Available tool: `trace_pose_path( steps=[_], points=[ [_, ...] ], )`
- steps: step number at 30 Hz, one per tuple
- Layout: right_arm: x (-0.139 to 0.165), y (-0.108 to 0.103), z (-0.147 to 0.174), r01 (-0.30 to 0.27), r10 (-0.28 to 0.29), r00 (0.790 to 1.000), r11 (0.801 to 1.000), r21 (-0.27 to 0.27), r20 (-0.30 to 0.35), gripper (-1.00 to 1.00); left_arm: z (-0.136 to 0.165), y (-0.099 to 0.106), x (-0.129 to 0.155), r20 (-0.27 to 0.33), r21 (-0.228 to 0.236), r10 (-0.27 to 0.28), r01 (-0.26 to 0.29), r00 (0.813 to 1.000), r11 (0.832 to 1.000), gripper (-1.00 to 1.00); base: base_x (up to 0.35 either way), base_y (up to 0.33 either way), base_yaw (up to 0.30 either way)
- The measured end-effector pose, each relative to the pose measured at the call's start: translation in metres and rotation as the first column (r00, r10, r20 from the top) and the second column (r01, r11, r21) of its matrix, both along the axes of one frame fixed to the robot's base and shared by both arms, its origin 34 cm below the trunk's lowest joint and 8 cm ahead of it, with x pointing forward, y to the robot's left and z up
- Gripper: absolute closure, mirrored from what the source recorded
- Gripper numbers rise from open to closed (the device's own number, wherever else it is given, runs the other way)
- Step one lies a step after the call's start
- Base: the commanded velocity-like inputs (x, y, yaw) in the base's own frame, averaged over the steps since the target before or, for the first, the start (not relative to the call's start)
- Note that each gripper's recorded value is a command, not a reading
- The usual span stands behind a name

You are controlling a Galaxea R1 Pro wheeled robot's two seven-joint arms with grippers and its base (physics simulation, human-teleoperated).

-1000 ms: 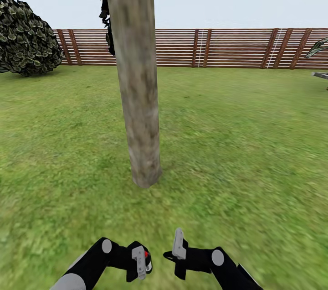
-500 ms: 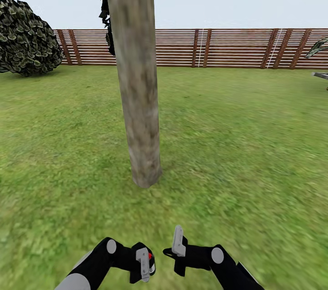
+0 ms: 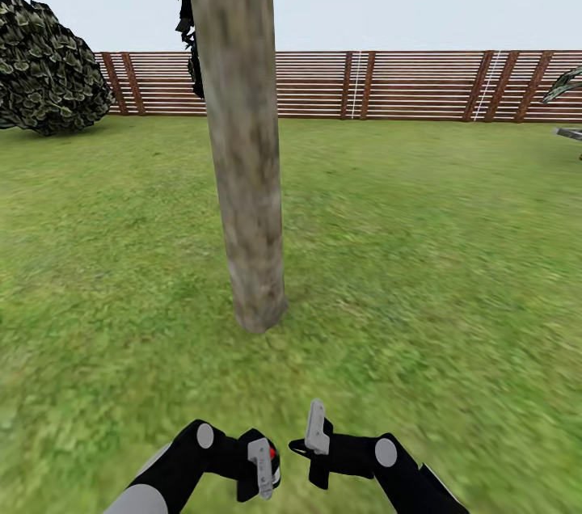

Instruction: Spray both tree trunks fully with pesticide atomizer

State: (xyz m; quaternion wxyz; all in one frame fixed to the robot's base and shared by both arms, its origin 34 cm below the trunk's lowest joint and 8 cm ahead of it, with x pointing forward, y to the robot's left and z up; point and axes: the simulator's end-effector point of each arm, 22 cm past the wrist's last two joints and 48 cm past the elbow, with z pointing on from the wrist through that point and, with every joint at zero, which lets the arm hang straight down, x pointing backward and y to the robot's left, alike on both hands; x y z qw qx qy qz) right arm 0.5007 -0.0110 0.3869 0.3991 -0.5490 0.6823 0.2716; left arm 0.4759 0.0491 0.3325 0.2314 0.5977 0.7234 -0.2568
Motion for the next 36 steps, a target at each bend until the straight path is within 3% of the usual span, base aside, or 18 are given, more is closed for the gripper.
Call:
trace_pose_path(
  steps=[19, 36],
  points=[
    [0.005, 0.001, 0.006, 0.000, 0.000, 1.000, 1.000, 0.005, 0.018, 1.00, 0.007, -0.022, -0.001, 0.002, -0.033, -0.002, 0.002, 1.000, 0.999, 1.00, 0.000, 0.000, 0.000],
    [0.005, 0.001, 0.006, 0.000, 0.000, 1.000, 1.000, 0.005, 0.019, 1.00, 0.016, -0.022, 0.013, 0.036, -0.046, 0.012, -0.010, 0.999, 0.999, 1.00, 0.000, 0.000, 0.000]
  ],
)
